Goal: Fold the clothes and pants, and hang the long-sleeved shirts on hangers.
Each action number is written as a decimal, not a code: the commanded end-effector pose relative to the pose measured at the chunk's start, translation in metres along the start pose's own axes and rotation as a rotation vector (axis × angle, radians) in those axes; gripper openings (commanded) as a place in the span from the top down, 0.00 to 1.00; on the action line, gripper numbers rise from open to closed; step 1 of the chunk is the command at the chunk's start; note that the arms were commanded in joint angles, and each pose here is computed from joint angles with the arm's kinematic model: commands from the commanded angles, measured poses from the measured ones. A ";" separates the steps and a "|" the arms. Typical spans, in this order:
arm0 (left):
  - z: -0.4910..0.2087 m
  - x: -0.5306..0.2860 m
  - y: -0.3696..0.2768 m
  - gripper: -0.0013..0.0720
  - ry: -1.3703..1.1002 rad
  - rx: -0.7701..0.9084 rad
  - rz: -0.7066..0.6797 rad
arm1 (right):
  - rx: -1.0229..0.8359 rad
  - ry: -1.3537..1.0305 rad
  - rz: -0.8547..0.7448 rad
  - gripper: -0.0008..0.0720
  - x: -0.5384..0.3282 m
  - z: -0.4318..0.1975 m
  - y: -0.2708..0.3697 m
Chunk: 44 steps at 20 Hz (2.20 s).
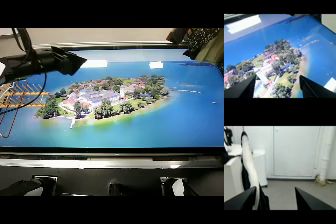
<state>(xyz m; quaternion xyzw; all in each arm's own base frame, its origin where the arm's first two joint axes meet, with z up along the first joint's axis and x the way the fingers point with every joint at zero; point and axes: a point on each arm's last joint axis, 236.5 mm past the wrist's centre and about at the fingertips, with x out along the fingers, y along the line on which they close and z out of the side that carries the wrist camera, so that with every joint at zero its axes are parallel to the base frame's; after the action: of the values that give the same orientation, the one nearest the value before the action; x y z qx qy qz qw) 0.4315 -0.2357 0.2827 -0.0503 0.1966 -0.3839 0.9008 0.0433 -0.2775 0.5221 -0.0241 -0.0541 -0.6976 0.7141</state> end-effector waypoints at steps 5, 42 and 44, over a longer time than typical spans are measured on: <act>0.013 -0.037 0.046 0.17 -0.050 -0.259 0.105 | 0.502 -0.176 0.766 0.57 -0.085 0.083 0.131; -0.131 -0.147 0.115 0.92 0.351 -0.138 0.570 | -0.998 0.866 1.769 0.93 -0.396 -0.359 0.325; -0.131 -0.147 0.115 0.92 0.351 -0.138 0.570 | -0.998 0.866 1.769 0.93 -0.396 -0.359 0.325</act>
<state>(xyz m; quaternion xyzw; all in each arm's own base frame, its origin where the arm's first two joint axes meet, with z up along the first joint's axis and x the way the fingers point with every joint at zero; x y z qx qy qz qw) 0.3655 -0.0432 0.1811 0.0128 0.3804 -0.1056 0.9187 0.3748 0.0853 0.1358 -0.0924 0.5245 0.1663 0.8299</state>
